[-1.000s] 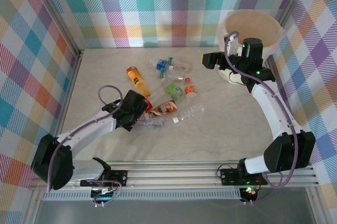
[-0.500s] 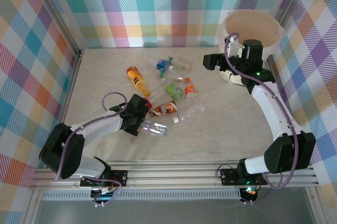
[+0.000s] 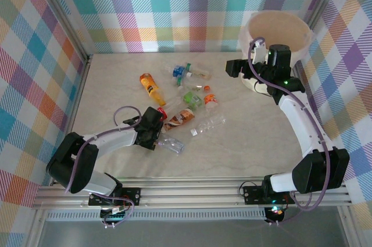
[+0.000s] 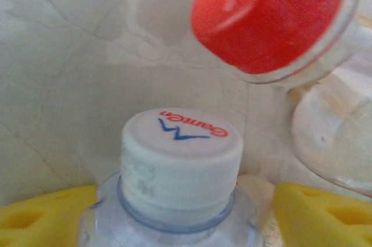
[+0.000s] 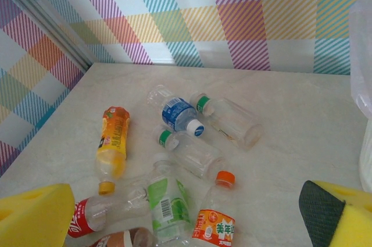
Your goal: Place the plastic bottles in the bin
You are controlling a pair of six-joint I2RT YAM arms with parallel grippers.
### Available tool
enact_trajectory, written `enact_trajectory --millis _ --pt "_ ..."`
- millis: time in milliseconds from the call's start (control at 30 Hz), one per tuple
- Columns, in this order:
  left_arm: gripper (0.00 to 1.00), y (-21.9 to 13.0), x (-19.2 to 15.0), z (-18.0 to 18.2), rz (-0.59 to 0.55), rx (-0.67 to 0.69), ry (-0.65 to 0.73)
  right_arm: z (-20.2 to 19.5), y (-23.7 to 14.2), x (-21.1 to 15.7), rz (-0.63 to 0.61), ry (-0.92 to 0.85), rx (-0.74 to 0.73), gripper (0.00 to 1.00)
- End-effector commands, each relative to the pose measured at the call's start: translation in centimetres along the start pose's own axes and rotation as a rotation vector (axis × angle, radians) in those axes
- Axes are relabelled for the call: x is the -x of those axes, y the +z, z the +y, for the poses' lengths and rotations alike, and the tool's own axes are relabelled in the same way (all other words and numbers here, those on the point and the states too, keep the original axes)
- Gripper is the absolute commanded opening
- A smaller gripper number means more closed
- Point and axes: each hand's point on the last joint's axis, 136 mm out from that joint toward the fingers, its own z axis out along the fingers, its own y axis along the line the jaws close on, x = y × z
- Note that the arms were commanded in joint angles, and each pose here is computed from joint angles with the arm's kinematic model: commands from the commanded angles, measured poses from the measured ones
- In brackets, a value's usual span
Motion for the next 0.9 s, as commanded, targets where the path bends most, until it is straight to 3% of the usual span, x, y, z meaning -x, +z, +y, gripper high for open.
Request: enact_trajectory --millis 0,133,500,667,867 --pt "0.68 1.0 0.0 1.8 0.005 0.041 0.005 0.5 -0.4 0.2 -0.013 -0.013 0.002 1.00" --pt "0.57 0.4 0.2 0.6 -0.009 0.011 0.076 0.5 -0.4 0.1 -0.009 -0.009 0.002 1.00" --pt "0.47 -3.9 1.2 -2.3 -0.114 -0.124 0.184 0.6 -0.7 0.0 -0.011 -0.001 0.004 1.00" --pt "0.45 -6.9 0.4 -4.8 -0.134 -0.249 0.264 1.2 -1.0 -0.2 -0.014 0.016 0.032 1.00" --pt "0.45 -11.7 -1.5 -11.3 -0.132 -0.488 0.431 2.8 -1.4 -0.8 0.005 0.032 0.119 1.00"
